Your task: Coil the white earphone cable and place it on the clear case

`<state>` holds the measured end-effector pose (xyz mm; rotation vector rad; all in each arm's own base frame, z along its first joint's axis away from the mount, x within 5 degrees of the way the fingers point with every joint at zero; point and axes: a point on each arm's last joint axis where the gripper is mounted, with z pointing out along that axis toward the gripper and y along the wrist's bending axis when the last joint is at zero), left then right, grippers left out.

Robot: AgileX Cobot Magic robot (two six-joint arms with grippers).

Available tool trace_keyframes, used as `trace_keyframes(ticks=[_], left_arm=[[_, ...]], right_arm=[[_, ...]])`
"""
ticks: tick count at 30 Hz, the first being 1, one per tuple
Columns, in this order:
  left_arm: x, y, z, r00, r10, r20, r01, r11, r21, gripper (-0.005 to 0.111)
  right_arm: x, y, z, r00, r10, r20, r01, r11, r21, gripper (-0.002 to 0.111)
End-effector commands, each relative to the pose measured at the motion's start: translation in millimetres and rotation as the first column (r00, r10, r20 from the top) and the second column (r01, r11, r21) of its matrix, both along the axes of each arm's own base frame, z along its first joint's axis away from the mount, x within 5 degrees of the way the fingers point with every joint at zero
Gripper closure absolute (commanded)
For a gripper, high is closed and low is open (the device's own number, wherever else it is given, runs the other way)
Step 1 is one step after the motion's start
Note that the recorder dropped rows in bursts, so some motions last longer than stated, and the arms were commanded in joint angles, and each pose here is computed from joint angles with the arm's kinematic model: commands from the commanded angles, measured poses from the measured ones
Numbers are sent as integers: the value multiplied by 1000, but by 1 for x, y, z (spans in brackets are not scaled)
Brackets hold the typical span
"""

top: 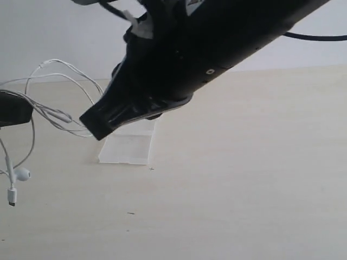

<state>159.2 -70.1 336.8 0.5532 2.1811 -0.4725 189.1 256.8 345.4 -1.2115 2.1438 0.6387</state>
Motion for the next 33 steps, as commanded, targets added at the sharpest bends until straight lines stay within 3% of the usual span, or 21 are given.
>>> trace_keyframes(ticks=[1, 6, 16, 20, 25, 29, 33], left_arm=[[24, -4, -12, 999, 14, -33, -14, 1000, 16, 107], [59, -10, -33, 994, 81, -78, -83, 996, -22, 107], [125, -24, -56, 984, 174, 24, -168, 972, -166, 107], [159, -31, -56, 983, 174, 55, -163, 973, -162, 107], [201, -40, -88, 983, 183, 4, -181, 974, -133, 107], [212, -44, -119, 983, 174, -65, -180, 976, -124, 107], [216, -46, -127, 983, 175, -61, -182, 974, -134, 107]], right_arm=[[-16, -29, 12, 992, -123, 34, 120, 990, 81, 108], [-36, -53, -34, 988, -147, -37, 147, 989, 3, 108], [-52, -76, -119, 960, -249, -131, 245, 968, -51, 108], [-58, -81, -134, 936, -292, -194, 287, 956, -57, 108], [-60, -84, -139, 933, -301, -195, 295, 954, -60, 108], [-59, -84, -139, 934, -305, -188, 300, 952, -51, 108], [-59, -84, -139, 933, -305, -189, 301, 952, -50, 108]])
